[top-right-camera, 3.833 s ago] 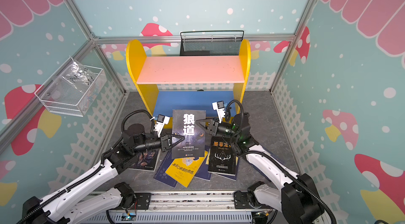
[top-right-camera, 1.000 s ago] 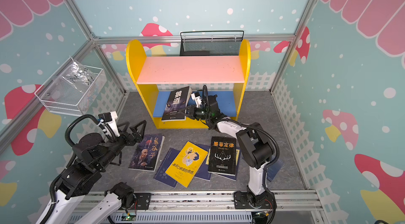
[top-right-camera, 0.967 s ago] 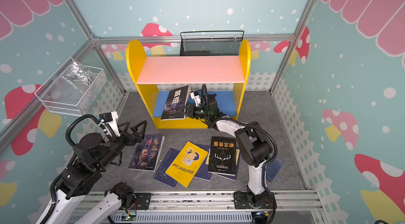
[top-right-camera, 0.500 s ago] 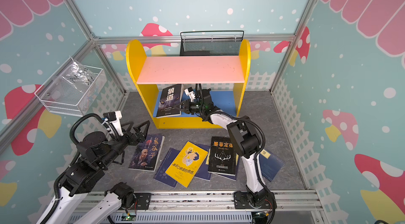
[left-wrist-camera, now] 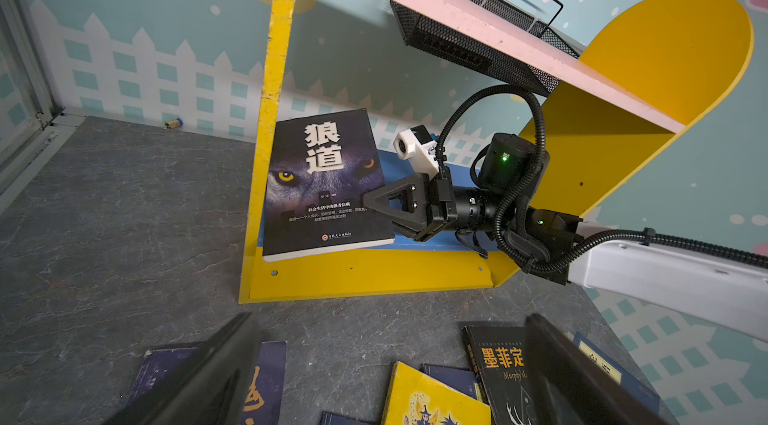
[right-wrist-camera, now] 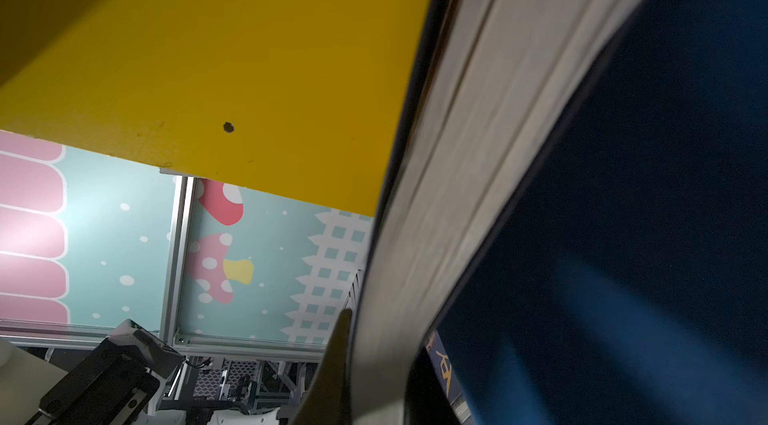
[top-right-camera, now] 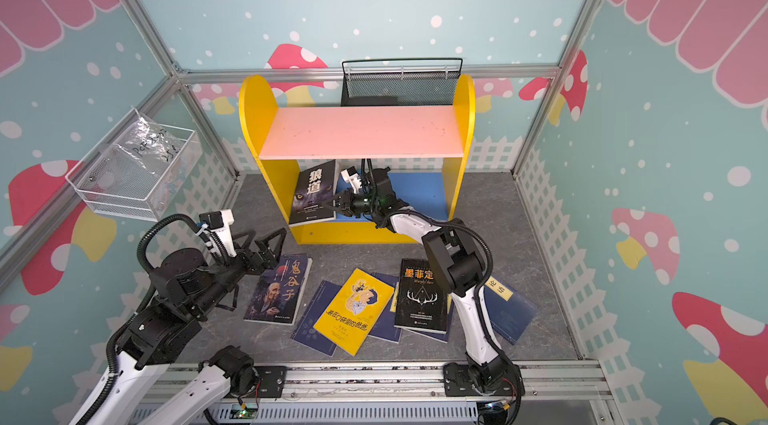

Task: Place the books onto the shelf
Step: 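Press the wolf-cover book upright against the shelf with the right gripper, then release the wolf-cover book and move both grippers to the yellow cartoon book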

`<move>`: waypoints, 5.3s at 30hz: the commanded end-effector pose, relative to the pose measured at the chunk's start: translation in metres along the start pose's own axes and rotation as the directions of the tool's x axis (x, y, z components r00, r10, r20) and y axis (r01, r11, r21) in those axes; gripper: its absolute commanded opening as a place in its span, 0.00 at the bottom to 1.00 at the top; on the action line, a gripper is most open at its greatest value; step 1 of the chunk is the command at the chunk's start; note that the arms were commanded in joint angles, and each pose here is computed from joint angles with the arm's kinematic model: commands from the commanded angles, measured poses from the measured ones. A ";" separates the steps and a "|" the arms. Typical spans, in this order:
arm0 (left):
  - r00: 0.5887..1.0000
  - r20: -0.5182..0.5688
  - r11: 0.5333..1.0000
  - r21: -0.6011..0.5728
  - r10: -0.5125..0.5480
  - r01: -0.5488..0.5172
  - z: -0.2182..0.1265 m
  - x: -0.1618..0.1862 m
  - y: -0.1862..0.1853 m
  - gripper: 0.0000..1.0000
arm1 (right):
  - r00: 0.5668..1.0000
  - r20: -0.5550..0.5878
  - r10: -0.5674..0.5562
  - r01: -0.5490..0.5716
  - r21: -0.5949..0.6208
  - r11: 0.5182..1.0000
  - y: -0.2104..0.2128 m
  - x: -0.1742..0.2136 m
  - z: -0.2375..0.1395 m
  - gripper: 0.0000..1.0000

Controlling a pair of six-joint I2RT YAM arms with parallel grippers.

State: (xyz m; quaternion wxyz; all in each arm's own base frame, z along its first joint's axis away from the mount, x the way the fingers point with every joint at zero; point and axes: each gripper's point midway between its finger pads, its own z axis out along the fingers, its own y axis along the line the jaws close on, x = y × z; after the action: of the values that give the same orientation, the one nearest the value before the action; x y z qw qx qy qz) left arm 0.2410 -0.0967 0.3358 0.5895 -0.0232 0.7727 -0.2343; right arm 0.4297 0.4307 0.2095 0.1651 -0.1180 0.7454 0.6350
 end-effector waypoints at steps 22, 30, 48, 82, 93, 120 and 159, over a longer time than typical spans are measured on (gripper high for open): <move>1.000 -0.001 1.000 0.003 0.002 -0.002 0.005 0.003 0.001 1.00 | 0.995 0.090 -0.037 0.035 0.023 0.999 -0.003 -0.021 0.005 0.00; 1.000 -0.005 1.000 0.009 -0.001 0.001 0.006 0.003 -0.001 1.00 | 0.998 0.059 -0.031 0.031 0.009 0.999 -0.006 -0.016 0.011 0.02; 1.000 0.002 1.000 -0.019 0.001 -0.001 0.008 0.005 0.006 1.00 | 0.995 0.000 -0.096 0.095 0.129 0.987 -0.006 -0.004 0.021 0.31; 0.999 0.041 0.999 -0.039 -0.009 0.011 0.014 -0.005 0.007 1.00 | 0.961 -0.066 -0.270 0.270 0.456 0.848 0.012 0.016 -0.007 0.71; 0.998 0.056 0.996 -0.088 -0.027 0.032 0.012 -0.005 0.016 0.99 | 0.949 -0.029 -0.314 0.272 0.580 0.768 0.016 0.013 -0.033 0.72; 0.824 -0.565 0.992 0.084 -0.034 0.099 0.102 0.169 -0.040 0.97 | 0.932 0.356 -0.069 -0.140 0.528 0.837 -0.005 0.178 -0.182 0.70; 0.736 -0.648 0.975 -0.052 -0.198 0.216 0.026 0.285 0.002 0.96 | 0.950 0.247 0.189 -0.306 0.628 0.716 -0.075 0.288 -0.150 0.61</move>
State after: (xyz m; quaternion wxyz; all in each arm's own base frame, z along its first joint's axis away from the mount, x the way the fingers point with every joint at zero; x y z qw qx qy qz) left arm 0.1853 -0.1901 0.0795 0.2709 -0.0181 0.9170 -0.2923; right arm 0.1653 0.2783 0.0464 0.1461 0.0800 0.9142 0.3695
